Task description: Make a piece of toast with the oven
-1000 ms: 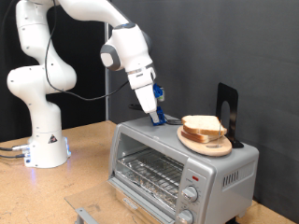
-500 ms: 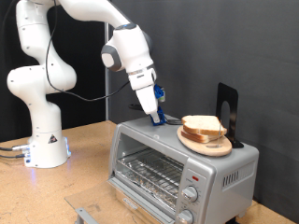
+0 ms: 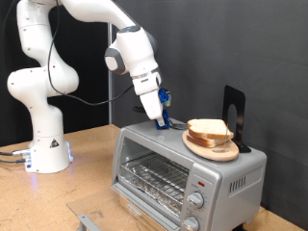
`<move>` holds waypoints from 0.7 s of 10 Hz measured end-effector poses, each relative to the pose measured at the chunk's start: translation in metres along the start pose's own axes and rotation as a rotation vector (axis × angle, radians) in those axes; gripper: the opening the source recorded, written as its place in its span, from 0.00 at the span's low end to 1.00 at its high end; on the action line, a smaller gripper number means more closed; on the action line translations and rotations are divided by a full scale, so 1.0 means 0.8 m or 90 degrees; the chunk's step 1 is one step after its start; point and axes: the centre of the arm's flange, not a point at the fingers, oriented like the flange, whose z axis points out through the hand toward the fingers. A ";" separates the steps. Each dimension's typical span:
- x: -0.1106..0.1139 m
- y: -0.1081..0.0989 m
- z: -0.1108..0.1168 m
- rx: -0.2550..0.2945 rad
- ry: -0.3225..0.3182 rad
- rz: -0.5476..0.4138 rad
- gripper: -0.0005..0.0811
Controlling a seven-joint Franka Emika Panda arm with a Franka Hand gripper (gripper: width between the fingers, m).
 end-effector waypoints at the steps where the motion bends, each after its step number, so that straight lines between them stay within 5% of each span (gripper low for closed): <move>1: -0.001 -0.001 0.000 0.006 -0.003 0.003 0.49; 7: -0.003 -0.018 -0.039 0.042 0.008 -0.003 0.49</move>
